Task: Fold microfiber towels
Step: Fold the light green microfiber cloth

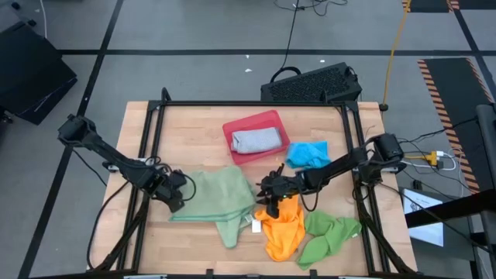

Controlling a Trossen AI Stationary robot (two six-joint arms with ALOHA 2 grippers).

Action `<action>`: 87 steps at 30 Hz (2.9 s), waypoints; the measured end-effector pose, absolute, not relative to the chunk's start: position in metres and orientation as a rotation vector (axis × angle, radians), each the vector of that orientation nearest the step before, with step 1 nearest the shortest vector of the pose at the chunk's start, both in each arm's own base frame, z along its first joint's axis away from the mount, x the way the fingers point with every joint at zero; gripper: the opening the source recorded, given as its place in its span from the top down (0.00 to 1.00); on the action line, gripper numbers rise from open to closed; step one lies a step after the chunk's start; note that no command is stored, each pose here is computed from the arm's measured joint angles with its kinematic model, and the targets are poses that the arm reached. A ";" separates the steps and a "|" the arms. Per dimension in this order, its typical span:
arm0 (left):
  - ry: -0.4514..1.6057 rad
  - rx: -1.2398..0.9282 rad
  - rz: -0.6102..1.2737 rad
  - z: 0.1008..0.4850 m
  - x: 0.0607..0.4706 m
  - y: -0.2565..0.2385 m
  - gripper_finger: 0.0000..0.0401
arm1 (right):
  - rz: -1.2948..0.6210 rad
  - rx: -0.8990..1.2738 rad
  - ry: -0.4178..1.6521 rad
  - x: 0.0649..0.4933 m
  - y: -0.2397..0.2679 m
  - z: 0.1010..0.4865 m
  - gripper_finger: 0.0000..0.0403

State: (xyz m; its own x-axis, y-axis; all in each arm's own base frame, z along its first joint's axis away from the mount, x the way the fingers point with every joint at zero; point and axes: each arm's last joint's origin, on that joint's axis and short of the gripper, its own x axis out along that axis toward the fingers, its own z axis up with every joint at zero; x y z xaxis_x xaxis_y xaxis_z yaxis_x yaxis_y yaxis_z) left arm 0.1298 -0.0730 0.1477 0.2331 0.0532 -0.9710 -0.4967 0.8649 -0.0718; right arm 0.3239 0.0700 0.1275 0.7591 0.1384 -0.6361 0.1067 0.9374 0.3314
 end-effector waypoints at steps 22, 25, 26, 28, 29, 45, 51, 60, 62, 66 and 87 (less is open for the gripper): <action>1.349 -0.202 0.497 0.190 0.148 -0.035 0.46 | 0.104 -0.003 0.747 0.316 0.063 0.137 0.64; 1.352 -0.221 0.423 0.189 0.157 -0.022 0.38 | 0.110 -0.014 0.743 0.316 0.063 0.138 0.64; 1.362 -0.229 0.393 0.188 0.160 -0.017 0.36 | 0.111 -0.013 0.743 0.316 0.063 0.138 0.64; 1.382 -0.248 0.367 0.186 0.163 -0.008 0.33 | 0.110 -0.002 0.744 0.316 0.064 0.138 0.64; 1.396 -0.273 0.370 0.186 0.163 -0.004 0.33 | 0.110 0.009 0.746 0.315 0.066 0.138 0.64; 1.604 -0.361 0.421 0.150 0.180 0.018 0.32 | 0.202 -0.041 0.747 0.308 0.093 0.138 0.64; 1.705 -0.472 0.352 0.135 0.185 0.019 0.39 | 0.214 -0.067 0.714 0.305 0.092 0.134 0.64; 1.751 -0.487 0.315 0.146 0.187 0.002 0.94 | 0.176 0.022 0.485 0.305 0.080 0.136 0.64; 1.738 -0.490 0.325 0.154 0.189 -0.004 0.97 | 0.151 0.051 0.434 0.308 0.078 0.140 0.64; 1.691 -0.457 0.313 0.172 0.194 -0.017 0.95 | 0.085 0.073 0.357 0.311 0.083 0.149 0.64; 1.403 -0.221 0.255 0.235 0.203 -0.097 0.97 | 0.028 0.075 0.208 0.390 0.094 0.196 0.38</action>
State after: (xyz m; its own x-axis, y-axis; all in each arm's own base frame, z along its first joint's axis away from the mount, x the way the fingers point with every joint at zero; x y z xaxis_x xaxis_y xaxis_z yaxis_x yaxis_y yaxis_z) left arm 0.2025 -0.0971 0.2355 0.1477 0.0457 -0.9880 -0.3051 0.9523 -0.0016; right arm 0.3902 0.0935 0.1962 0.9781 0.0358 -0.2051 -0.0203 0.9968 0.0773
